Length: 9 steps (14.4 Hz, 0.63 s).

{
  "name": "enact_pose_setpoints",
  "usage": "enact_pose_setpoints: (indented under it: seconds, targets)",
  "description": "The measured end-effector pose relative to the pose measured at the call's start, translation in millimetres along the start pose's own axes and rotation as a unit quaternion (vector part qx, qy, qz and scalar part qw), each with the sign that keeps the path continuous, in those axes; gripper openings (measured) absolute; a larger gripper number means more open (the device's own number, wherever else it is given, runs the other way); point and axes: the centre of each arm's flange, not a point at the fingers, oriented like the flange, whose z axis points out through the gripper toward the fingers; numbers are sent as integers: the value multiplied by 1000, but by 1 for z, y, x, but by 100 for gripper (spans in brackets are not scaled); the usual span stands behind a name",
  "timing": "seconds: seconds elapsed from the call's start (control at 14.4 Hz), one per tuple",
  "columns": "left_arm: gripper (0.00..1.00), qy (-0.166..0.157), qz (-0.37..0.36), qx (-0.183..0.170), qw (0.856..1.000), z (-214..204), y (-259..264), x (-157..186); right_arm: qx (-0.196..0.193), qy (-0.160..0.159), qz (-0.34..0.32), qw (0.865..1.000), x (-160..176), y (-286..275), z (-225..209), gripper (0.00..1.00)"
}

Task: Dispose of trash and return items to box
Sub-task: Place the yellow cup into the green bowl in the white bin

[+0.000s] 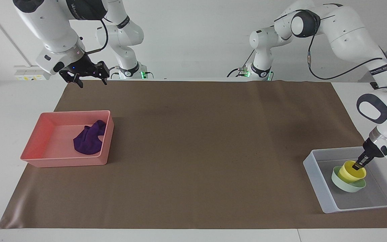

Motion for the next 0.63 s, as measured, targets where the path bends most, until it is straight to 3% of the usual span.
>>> enact_pose_setpoints:
  seconds: [0.14,0.49,0.63]
  targets:
    - [22,10,4,-4,1000,-4,4,3,2,-11,0,1000,-3,2,8,93]
    - [79,21,9,-8,1000,-29,9,8,3,-19,0,1000,-5,2,15,100]
    - [100,-5,24,-3,1000,-68,10,0,4,-18,2,1000,-6,5,14,99]
